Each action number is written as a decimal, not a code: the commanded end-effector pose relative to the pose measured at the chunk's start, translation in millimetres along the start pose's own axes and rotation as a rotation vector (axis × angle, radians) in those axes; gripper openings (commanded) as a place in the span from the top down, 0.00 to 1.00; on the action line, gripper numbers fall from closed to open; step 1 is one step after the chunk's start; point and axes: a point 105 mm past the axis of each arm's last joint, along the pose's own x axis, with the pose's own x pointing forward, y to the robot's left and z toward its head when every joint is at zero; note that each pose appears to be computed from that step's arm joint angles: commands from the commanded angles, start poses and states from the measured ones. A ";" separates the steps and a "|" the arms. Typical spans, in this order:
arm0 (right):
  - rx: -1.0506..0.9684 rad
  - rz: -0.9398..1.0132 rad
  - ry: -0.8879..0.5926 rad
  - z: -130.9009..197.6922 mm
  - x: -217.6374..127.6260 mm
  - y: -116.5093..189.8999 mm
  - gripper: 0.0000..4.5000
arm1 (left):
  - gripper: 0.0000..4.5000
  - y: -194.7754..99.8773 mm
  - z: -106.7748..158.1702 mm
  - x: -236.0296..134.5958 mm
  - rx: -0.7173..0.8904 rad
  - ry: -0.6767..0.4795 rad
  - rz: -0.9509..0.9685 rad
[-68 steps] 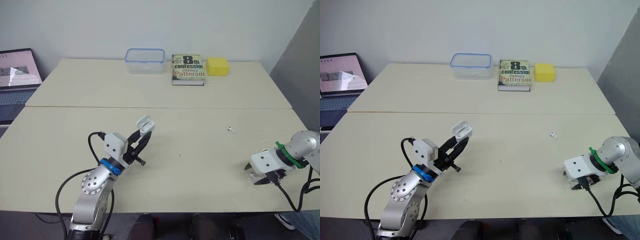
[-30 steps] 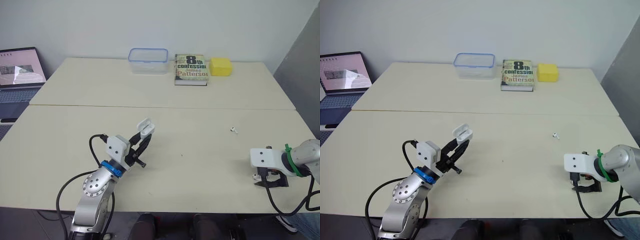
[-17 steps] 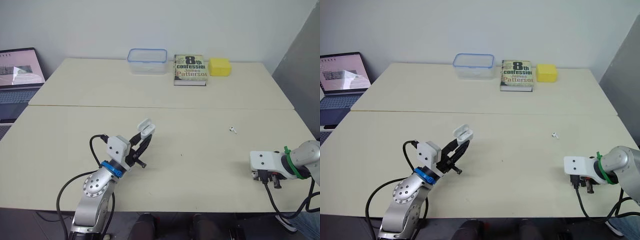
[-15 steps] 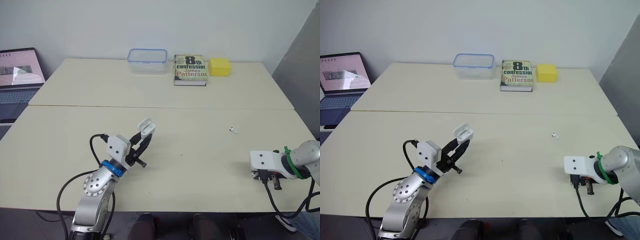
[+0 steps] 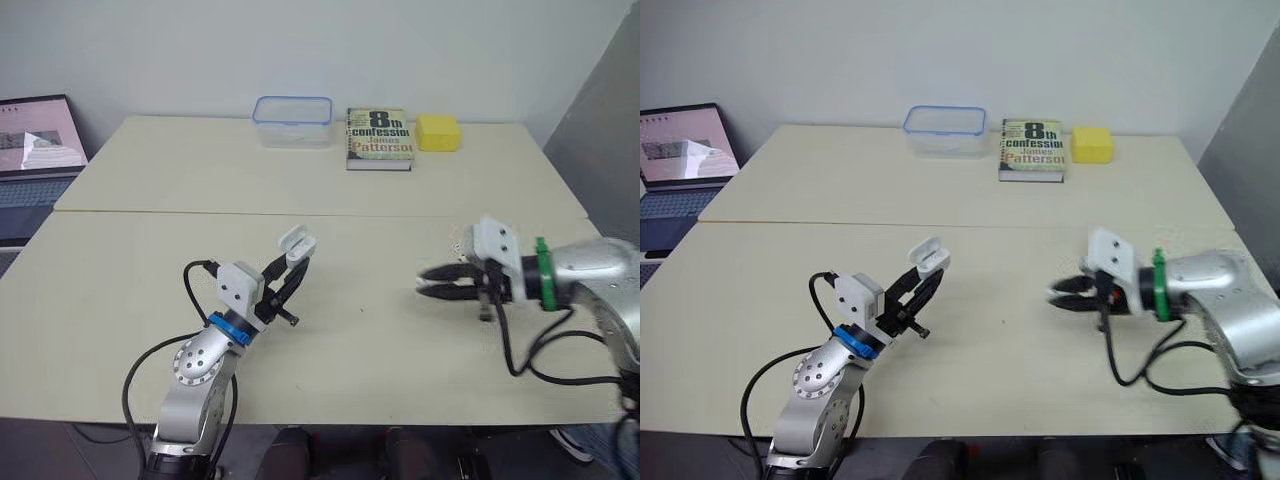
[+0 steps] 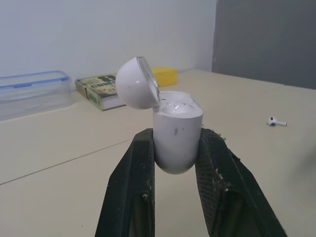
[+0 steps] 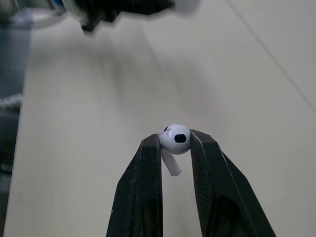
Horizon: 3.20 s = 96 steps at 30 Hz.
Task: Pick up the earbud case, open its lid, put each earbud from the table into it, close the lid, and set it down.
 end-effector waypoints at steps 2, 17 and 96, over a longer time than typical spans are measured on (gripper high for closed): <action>0.027 -0.076 -0.297 43.6 15.6 -1.8 0.90 | 0.83 -6.3 10.2 9.8 0.008 -0.063 -0.005; 0.191 -0.151 -0.506 56.5 81.4 -2.4 0.90 | 0.83 -16.4 12.7 21.6 0.011 -0.107 -0.038; 0.205 -0.877 0.153 -87.1 -90.0 -36.6 0.00 | 0.83 -16.2 6.3 26.2 0.007 -0.100 -0.058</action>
